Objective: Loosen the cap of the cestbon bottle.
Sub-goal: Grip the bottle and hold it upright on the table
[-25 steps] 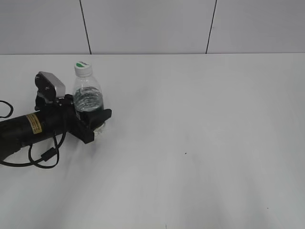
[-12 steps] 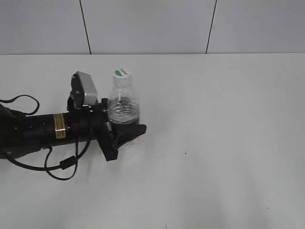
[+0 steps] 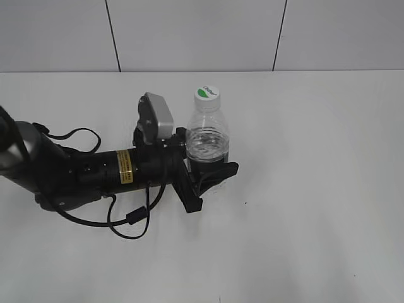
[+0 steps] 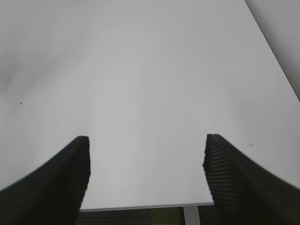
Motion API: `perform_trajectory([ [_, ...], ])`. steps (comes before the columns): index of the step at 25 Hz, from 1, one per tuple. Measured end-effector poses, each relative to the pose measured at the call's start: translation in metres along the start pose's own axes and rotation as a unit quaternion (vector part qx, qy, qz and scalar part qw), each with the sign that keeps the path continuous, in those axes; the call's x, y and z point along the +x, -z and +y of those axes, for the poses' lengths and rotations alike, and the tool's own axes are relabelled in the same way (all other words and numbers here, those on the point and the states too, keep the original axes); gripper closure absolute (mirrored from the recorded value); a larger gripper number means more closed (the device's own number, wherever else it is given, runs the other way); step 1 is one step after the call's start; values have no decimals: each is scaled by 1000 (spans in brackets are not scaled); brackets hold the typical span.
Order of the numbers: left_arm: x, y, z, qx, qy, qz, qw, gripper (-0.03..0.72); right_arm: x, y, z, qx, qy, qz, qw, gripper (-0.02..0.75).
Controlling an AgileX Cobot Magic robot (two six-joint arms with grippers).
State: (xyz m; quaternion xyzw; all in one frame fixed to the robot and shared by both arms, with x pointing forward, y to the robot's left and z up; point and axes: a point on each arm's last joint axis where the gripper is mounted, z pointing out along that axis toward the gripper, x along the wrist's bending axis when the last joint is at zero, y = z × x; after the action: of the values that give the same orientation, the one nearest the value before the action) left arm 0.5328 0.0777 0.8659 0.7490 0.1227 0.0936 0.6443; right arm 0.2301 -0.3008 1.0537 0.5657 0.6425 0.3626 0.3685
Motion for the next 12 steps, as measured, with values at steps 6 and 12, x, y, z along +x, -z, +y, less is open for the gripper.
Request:
perform_trajectory([
  [6,5,-11,-13,8,6,0,1000,282,0,0,0,0,0,0,1000,164],
  [12,5,-13,-15,6,8,1,1000,282,0,0,0,0,0,0,1000,164],
])
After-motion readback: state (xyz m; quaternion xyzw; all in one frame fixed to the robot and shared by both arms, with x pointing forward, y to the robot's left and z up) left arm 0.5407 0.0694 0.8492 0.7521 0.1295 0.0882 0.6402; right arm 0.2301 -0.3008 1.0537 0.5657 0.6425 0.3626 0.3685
